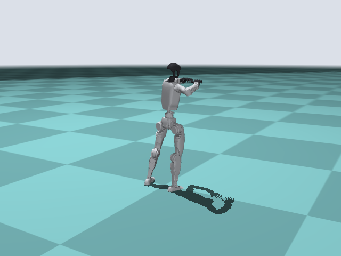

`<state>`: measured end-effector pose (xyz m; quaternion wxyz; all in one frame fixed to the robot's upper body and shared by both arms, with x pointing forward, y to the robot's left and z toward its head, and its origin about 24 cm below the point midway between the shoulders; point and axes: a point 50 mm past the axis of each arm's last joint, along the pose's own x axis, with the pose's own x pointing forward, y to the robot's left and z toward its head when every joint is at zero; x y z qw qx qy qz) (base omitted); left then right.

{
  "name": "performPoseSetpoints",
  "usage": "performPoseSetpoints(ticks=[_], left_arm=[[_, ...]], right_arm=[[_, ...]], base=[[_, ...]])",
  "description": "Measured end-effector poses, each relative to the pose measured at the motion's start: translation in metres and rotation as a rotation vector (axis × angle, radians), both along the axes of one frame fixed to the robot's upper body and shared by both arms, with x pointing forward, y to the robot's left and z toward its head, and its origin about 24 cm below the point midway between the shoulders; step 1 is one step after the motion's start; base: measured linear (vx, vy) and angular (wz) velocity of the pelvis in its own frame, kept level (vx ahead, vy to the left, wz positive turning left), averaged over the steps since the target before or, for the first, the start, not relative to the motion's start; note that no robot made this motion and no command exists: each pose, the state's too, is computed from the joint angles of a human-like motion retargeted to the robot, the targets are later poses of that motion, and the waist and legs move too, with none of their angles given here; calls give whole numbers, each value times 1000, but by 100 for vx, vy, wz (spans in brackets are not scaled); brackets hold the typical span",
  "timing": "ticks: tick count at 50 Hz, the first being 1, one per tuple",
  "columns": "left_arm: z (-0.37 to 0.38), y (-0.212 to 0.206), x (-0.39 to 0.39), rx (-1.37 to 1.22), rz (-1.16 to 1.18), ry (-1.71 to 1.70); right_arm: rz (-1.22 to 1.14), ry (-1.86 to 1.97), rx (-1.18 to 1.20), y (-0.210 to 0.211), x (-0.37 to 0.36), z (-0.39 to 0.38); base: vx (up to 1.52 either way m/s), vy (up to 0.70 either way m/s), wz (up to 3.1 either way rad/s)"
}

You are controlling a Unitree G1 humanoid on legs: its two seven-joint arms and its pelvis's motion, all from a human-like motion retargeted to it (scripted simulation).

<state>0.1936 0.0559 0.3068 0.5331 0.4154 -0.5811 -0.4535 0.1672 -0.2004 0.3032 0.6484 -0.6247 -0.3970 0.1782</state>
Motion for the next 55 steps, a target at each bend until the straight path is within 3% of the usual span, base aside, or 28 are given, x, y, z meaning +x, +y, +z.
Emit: performPoseSetpoints(ticks=[18,27,39,46,55], left_arm=[[-16,46,5,-20,225,-64],[-31,102,19,-82,529,-16],[-43,185,-15,-228,962,8],[-32,187,-26,-221,998,-74],[-30,164,-20,-156,864,-66]], right_arm=[[343,33,41,56,16,-18],[533,-53,67,91,20,-5],[933,-136,-158,170,-11,3],[1058,-173,-205,192,-27,6],[925,-135,-182,171,-11,6]], base=[[10,22,194],[11,9,154],[7,4,42],[-1,-1,-35],[-6,-3,-94]])
